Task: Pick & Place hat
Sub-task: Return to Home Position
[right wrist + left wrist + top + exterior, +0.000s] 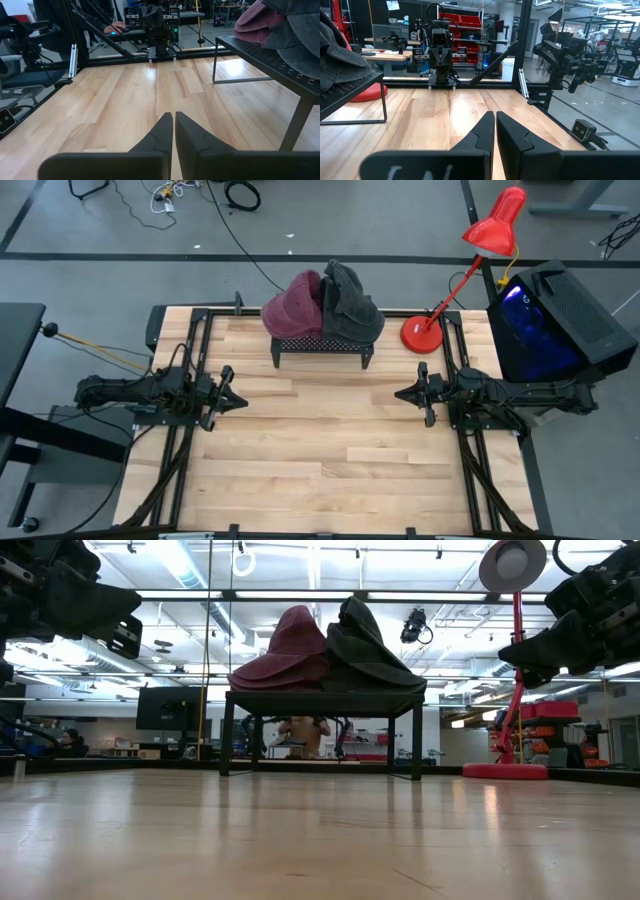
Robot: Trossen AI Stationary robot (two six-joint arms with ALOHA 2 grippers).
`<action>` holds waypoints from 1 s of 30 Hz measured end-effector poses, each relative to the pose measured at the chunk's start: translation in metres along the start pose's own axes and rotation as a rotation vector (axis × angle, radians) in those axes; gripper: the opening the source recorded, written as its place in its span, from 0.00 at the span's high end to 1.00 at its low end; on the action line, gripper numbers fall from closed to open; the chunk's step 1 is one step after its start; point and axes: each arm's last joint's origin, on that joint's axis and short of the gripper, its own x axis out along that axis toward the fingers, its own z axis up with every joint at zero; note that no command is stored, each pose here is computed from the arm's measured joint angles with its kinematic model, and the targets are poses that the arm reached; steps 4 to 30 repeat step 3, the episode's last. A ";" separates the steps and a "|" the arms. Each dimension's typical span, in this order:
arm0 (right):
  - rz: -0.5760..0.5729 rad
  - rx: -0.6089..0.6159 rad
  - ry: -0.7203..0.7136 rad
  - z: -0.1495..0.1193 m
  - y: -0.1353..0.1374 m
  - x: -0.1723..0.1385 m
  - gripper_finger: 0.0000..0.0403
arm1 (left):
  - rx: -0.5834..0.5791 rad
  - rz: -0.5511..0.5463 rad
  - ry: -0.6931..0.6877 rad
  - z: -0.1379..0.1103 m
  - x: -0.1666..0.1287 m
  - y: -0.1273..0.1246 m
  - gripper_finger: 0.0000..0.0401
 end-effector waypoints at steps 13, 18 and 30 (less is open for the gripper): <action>0.000 0.000 0.000 0.000 0.000 0.000 0.94 | 0.000 0.000 0.000 0.000 0.000 0.000 0.94; 0.000 0.000 0.000 0.000 0.000 0.000 0.94 | 0.000 0.000 0.000 0.000 0.000 0.000 0.94; 0.000 0.000 0.000 0.000 0.000 0.000 0.94 | 0.000 0.000 0.000 0.000 0.000 0.000 0.94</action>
